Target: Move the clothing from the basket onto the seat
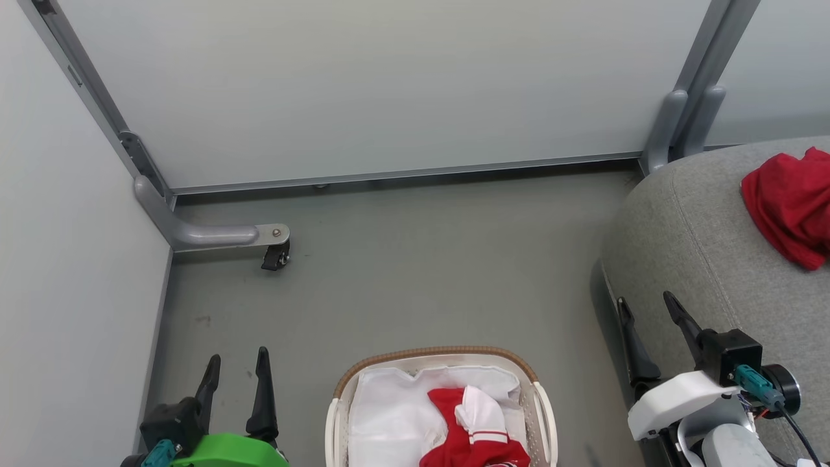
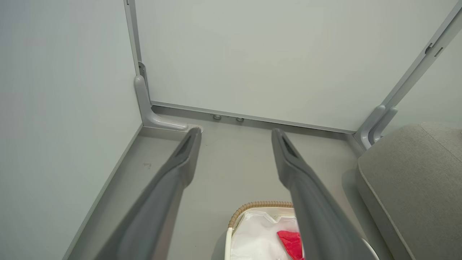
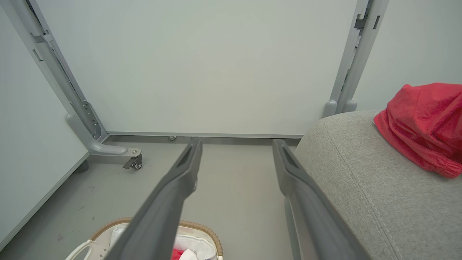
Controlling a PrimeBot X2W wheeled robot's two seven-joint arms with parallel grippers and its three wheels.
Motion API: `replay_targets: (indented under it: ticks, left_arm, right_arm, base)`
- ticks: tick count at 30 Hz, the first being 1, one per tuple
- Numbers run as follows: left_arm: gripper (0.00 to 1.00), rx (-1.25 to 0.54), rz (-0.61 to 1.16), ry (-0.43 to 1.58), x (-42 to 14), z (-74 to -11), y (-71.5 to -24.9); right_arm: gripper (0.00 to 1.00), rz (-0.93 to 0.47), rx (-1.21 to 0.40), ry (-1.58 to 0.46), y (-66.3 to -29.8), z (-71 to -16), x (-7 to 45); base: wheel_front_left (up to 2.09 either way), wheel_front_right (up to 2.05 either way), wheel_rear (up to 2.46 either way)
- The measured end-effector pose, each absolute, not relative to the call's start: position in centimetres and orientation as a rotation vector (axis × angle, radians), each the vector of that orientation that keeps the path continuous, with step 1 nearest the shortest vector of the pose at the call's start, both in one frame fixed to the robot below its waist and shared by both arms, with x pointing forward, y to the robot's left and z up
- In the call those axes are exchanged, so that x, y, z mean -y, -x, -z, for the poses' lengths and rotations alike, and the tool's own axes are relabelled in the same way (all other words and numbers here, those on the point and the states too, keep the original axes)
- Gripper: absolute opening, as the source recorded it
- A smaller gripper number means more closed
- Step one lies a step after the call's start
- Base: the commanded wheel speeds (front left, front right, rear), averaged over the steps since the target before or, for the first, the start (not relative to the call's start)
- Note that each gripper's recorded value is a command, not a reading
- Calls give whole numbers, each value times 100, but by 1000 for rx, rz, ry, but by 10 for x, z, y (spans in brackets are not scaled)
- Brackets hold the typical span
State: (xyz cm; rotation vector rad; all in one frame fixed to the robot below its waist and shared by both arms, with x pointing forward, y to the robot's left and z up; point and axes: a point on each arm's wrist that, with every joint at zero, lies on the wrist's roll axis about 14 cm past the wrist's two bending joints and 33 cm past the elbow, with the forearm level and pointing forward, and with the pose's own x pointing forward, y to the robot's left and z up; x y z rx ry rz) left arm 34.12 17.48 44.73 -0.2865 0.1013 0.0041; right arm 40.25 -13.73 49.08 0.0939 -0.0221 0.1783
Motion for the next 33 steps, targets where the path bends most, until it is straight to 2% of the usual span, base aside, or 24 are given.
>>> replay_targets:
  ticks: [24,33]
  left_arm:
    - [100,-97,12,279,-171,-449,-339]
    - [100,-124,115,270,-141,-445,-353]
  right_arm:
    - [100,-184,27,-96,-401,-493,135]
    - [100,-147,45,-85,-412,-497,148]
  base:
    - [0,0,0]
    - [0,0,0]
